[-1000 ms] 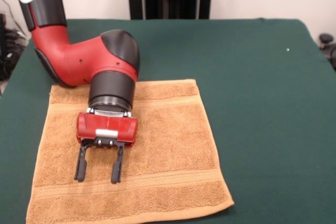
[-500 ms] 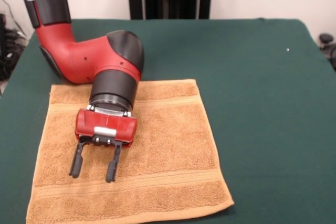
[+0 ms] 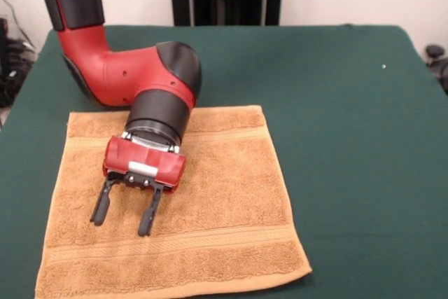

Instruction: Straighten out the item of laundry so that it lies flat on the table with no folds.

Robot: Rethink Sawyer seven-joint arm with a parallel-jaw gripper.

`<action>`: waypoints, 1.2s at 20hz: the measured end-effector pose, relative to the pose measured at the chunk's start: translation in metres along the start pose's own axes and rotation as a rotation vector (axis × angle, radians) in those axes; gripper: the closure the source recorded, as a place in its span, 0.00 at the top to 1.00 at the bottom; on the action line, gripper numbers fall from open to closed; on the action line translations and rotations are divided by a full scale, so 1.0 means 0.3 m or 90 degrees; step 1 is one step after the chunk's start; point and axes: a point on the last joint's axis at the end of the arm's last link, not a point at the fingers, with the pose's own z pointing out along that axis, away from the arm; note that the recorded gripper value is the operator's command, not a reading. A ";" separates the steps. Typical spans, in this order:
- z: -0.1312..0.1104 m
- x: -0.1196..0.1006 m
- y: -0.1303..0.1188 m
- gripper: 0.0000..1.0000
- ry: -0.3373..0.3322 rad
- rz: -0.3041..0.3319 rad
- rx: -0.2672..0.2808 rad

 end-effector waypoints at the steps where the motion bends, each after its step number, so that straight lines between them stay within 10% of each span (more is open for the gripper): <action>1: -0.002 0.000 0.001 1.00 0.001 -0.005 0.000; 24: -0.030 0.009 0.009 1.00 0.021 -0.108 -0.004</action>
